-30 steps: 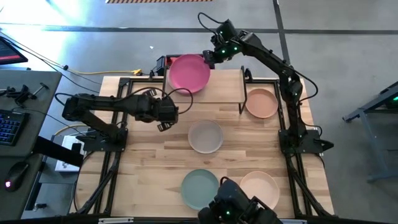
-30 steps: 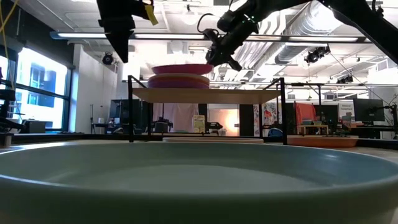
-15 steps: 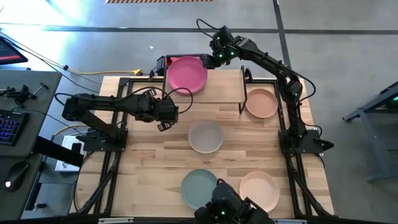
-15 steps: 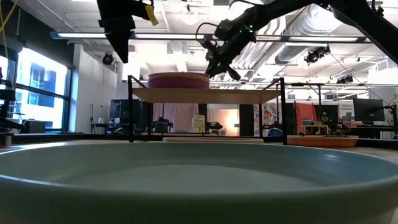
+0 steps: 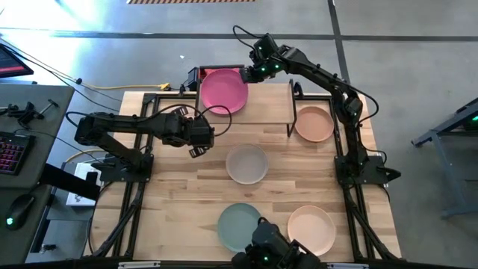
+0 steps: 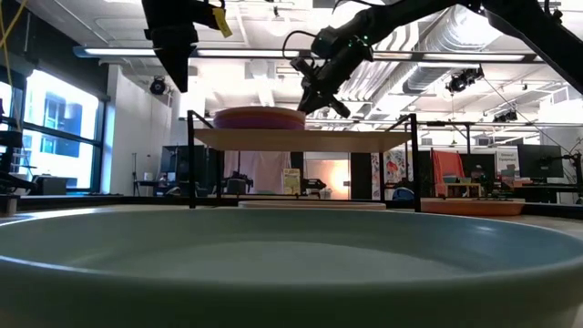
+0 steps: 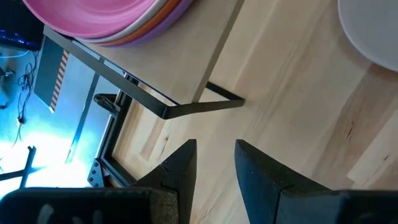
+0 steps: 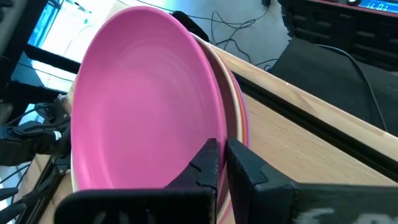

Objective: Place and stack plates onto a shelf
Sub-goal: Stack the pink plate on top of the light gray plate on the shelf

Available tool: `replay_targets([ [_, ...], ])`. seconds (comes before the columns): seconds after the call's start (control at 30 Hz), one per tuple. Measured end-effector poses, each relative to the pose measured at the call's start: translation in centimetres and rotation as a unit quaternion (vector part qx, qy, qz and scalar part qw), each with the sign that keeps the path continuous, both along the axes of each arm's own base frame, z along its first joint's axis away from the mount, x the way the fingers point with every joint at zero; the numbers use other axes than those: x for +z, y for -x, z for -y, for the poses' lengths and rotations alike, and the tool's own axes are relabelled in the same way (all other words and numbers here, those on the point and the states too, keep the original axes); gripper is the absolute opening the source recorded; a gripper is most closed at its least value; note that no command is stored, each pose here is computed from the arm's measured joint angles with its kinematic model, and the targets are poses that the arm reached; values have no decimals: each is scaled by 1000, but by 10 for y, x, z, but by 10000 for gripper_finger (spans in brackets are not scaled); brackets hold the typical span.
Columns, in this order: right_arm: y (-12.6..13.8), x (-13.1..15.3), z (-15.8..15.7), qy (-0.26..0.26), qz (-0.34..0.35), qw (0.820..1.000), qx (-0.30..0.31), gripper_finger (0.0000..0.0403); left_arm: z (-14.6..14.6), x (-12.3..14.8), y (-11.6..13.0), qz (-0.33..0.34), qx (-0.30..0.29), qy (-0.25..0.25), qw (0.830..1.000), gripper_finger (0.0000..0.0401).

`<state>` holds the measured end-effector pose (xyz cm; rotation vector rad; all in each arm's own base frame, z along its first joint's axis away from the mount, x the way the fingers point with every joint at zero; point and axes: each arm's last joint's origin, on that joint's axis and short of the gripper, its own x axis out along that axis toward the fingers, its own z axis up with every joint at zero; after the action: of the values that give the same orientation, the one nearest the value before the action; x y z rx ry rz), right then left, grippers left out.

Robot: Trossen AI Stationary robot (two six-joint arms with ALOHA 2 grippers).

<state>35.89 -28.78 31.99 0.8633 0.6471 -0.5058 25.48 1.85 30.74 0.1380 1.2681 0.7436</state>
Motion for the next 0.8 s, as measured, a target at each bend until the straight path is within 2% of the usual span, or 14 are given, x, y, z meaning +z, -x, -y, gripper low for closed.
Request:
replay_targets([
  [0.1,0,0,0,-1,1,1000,2,12,0,0,0,0,0,0,1000,99],
  [0.4,-1,0,-2,-11,3,1000,-4,90,0,0,0,0,0,0,1000,99],
  [0.8,11,8,3,-26,16,1000,0,99,0,0,0,0,0,0,1000,99],
])
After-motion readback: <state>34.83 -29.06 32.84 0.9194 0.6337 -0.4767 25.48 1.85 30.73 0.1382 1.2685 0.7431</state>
